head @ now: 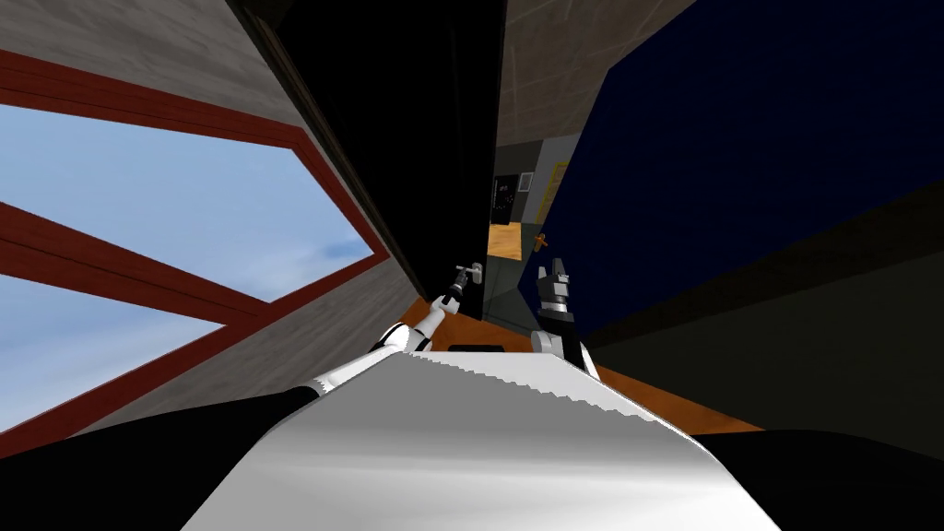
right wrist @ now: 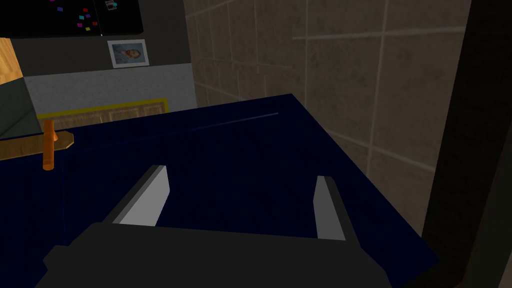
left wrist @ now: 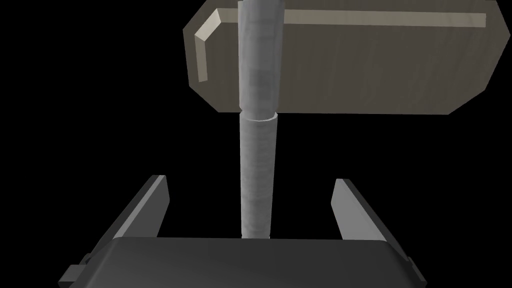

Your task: Push the door open

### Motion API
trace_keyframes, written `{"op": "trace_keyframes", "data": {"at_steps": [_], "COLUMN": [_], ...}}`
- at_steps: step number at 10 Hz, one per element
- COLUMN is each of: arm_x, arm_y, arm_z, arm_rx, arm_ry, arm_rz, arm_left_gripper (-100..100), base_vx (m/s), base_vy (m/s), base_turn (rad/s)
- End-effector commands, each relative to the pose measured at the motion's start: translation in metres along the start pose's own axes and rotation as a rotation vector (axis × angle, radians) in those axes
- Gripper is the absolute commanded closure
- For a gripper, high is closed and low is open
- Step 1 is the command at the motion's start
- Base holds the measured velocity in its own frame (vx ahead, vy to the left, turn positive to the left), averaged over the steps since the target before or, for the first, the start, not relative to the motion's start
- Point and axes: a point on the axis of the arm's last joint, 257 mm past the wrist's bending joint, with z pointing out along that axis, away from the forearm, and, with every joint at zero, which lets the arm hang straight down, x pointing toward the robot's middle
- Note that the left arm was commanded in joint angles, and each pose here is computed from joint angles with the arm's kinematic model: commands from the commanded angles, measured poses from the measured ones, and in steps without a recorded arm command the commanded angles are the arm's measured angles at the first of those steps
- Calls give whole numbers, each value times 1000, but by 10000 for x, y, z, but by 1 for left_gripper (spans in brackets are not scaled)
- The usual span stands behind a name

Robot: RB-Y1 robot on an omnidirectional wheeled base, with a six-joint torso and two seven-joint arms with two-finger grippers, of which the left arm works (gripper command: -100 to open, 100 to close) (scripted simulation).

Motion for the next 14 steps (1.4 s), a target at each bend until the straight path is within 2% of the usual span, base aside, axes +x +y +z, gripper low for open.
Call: {"op": "trace_keyframes", "data": {"at_steps": [1, 3, 4, 9, 10, 14], "arm_x": [17, 37, 37, 37, -74, -351], "arm_y": [1, -4, -4, -4, -54, -38], "arm_z": [3, 6, 6, 6, 22, -16], "arm_rx": [0, 1, 1, 1, 10, 6], "arm_ry": [-1, 0, 0, 0, -17, -63], "arm_rz": [-6, -9, -9, -9, -6, -1], "arm_left_gripper": [-100, -100, 100, 100, 100, 100], "base_vx": [213, 166, -15, -9, 93, 168], "base_vy": [-36, -20, 3, 2, -58, -129], "base_turn": [-20, -16, 6, -5, 14, 50]}}
